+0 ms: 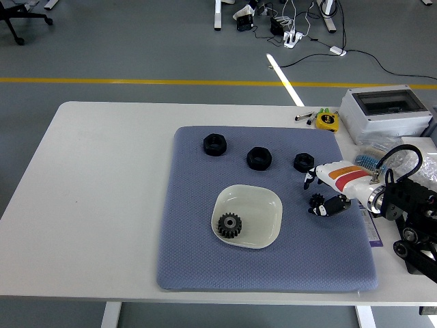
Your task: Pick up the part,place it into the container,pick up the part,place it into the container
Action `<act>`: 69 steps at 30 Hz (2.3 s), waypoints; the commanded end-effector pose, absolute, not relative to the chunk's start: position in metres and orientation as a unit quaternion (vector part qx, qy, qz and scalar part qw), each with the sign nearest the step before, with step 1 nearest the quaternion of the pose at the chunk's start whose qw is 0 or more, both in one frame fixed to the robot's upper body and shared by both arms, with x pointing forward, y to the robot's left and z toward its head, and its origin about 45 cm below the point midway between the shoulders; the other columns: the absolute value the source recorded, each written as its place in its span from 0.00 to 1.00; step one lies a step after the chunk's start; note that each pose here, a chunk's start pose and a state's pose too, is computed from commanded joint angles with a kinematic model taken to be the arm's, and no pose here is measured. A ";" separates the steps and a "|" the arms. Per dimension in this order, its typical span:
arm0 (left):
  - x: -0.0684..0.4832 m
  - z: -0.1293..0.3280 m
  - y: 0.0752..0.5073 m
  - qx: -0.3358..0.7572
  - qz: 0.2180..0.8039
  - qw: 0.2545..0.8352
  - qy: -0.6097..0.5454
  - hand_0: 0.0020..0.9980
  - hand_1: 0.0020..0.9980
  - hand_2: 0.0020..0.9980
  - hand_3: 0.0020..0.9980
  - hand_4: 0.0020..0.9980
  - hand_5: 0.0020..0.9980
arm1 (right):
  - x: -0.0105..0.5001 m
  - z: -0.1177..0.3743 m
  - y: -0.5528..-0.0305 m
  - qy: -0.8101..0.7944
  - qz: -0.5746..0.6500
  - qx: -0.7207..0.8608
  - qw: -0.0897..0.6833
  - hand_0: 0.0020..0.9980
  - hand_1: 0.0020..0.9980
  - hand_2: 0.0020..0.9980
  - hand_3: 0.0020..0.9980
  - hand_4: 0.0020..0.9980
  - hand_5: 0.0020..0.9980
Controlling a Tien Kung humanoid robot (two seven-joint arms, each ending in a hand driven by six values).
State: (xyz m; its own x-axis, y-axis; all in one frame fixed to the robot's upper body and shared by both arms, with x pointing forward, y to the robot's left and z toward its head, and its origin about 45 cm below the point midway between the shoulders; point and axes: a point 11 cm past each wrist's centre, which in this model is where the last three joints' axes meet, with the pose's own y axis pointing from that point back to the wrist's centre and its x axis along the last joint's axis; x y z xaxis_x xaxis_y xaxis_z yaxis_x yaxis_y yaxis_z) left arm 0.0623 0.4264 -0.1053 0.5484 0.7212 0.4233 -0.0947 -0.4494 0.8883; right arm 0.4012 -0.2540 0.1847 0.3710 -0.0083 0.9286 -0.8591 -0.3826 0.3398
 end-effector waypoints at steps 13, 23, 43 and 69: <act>0.063 -0.106 0.425 0.738 0.423 0.482 0.212 0.66 0.54 0.56 0.56 0.64 0.61 | 0.404 0.173 -0.270 -0.327 0.431 0.695 0.473 0.33 0.49 0.54 0.52 0.76 0.16; 0.063 -0.106 0.425 0.738 0.422 0.482 0.213 0.66 0.54 0.56 0.56 0.64 0.61 | 0.401 0.170 -0.273 -0.323 0.416 0.705 0.474 0.20 0.40 0.46 0.48 0.71 0.17; 0.060 -0.106 0.425 0.741 0.416 0.481 0.214 0.66 0.54 0.57 0.56 0.64 0.61 | 0.398 0.180 -0.261 -0.329 0.434 0.709 0.449 0.11 0.32 0.40 0.48 0.85 0.14; 0.063 -0.105 0.427 0.741 0.418 0.481 0.211 0.66 0.54 0.56 0.56 0.64 0.61 | 0.395 0.204 -0.243 -0.298 0.469 0.699 0.450 0.50 0.63 0.73 0.85 1.00 0.37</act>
State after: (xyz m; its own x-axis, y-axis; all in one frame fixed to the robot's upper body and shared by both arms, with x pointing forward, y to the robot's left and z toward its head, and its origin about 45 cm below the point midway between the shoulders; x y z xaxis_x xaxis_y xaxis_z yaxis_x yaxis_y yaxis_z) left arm 0.0633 0.4269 -0.1049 0.5621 0.7148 0.4161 -0.0893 -0.4477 0.8897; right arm 0.3946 -0.2430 0.2041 0.3826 0.0049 0.9239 -0.8389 -0.4173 0.3496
